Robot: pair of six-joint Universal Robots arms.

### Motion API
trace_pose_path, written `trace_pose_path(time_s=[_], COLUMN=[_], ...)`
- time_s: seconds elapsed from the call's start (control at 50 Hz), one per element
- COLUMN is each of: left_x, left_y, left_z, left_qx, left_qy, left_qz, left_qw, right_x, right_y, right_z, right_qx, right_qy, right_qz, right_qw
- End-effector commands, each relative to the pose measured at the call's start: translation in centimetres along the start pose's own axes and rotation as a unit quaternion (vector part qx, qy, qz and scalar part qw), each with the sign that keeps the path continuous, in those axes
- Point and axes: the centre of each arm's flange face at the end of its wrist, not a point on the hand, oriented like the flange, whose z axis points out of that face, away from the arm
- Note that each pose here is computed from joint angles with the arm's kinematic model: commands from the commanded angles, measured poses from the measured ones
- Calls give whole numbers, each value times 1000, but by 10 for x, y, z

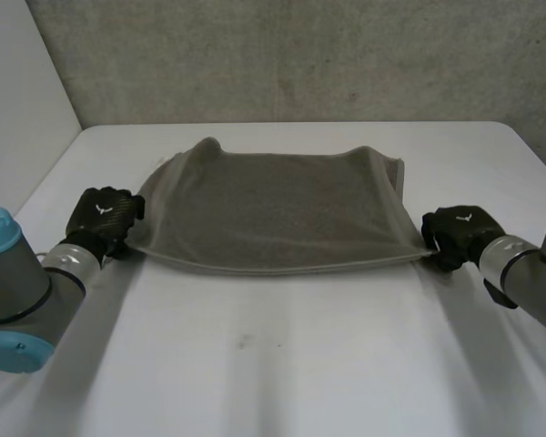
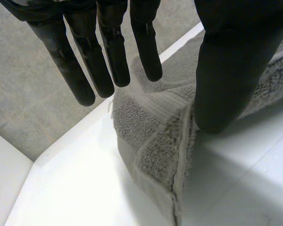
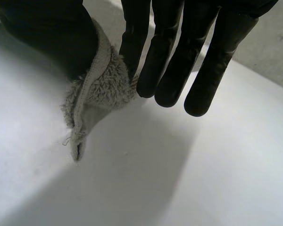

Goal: Fold the towel.

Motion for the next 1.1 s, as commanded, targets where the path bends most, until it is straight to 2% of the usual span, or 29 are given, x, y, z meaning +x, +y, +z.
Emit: trace_pose_path(time_s=[0.02, 0.26, 0.48, 0.86, 0.98, 1.02, 1.04, 1.08, 1.1], left_x=[-11, -13, 1, 3, 2, -12, -12, -21, -21], left_y=[9, 15, 23, 30, 20, -17, -17, -47, -47], left_z=[4, 2, 4, 12, 9, -4, -4, -22, -22], left_qx=[-12, -24, -21, -27, -23, 6, 6, 24, 24], left_qy=[-14, -13, 42, 45, 44, 29, 29, 19, 19], left_qz=[-4, -8, -14, -13, -10, -1, -1, 4, 4], left_qw=[1000, 1000, 999, 999, 999, 1000, 1000, 1000, 1000], right_x=[7, 4, 3, 5, 8, 9, 9, 14, 14], right_y=[-17, -14, -14, -22, -36, -51, -51, -76, -76], right_z=[-12, -11, -11, -11, -17, -28, -28, -50, -50], right_qx=[24, 21, 20, 30, 45, 62, 62, 84, 84], right_qy=[14, 10, 11, 19, 26, 35, 35, 55, 56], right_qz=[-6, -23, -37, -43, -66, -115, -115, -176, -176], right_qw=[1000, 999, 999, 998, 996, 991, 991, 979, 979])
